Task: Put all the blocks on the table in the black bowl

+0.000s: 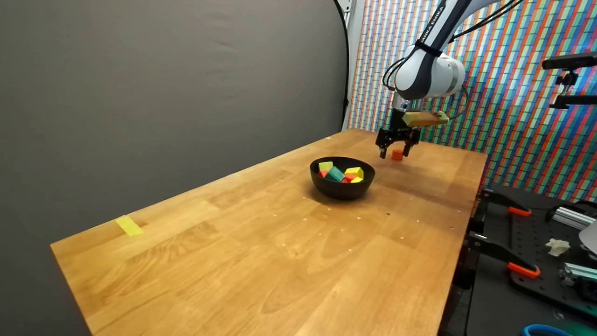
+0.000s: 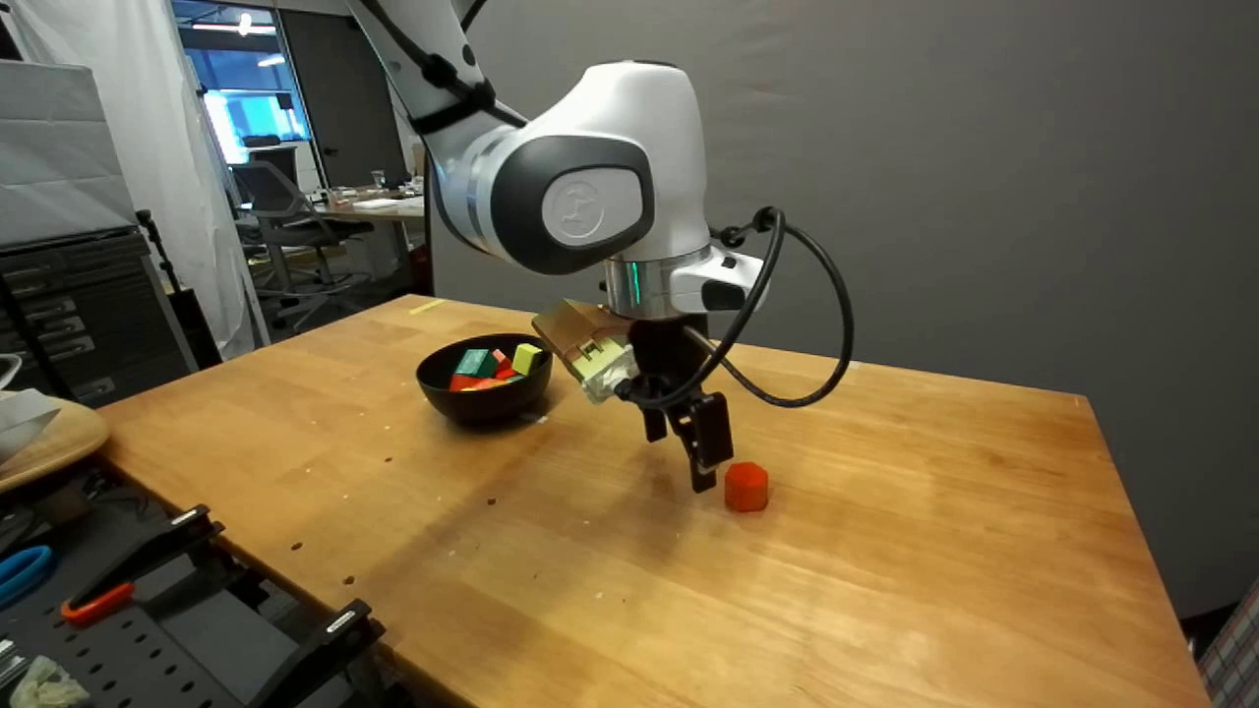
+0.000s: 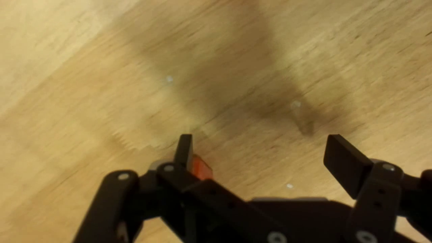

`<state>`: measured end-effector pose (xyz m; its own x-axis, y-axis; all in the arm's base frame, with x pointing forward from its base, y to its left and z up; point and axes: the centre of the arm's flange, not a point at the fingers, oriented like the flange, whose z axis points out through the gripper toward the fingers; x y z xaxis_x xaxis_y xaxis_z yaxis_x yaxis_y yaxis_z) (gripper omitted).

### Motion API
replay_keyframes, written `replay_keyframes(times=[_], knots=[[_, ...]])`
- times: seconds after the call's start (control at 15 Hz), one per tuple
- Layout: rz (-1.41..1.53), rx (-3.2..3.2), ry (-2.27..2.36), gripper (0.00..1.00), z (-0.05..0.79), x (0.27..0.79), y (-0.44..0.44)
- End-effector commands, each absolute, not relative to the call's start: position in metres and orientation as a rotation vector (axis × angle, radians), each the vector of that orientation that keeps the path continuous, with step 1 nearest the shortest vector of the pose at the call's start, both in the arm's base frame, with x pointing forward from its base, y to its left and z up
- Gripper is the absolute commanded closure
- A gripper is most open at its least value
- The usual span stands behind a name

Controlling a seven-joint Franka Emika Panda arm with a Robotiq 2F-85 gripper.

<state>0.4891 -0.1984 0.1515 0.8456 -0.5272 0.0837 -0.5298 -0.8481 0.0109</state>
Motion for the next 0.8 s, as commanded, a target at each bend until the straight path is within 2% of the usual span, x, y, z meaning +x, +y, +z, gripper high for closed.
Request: replay_keyframes(times=[0.0, 0.27, 0.33, 0.4, 0.47, 0.73], knots=[[0.214, 2.856, -0.898, 0.00, 0.150, 0.488, -0.221], [0.147, 2.936, -0.926, 0.00, 0.129, 0.486, -0.245], [0.151, 2.977, -0.940, 0.25, 0.123, 0.488, -0.247], [0.171, 3.020, -0.980, 0.26, 0.120, 0.491, -0.248], [0.191, 3.047, -1.006, 0.32, 0.117, 0.493, -0.248], [0.306, 3.022, -1.046, 0.64, 0.121, 0.500, -0.261]])
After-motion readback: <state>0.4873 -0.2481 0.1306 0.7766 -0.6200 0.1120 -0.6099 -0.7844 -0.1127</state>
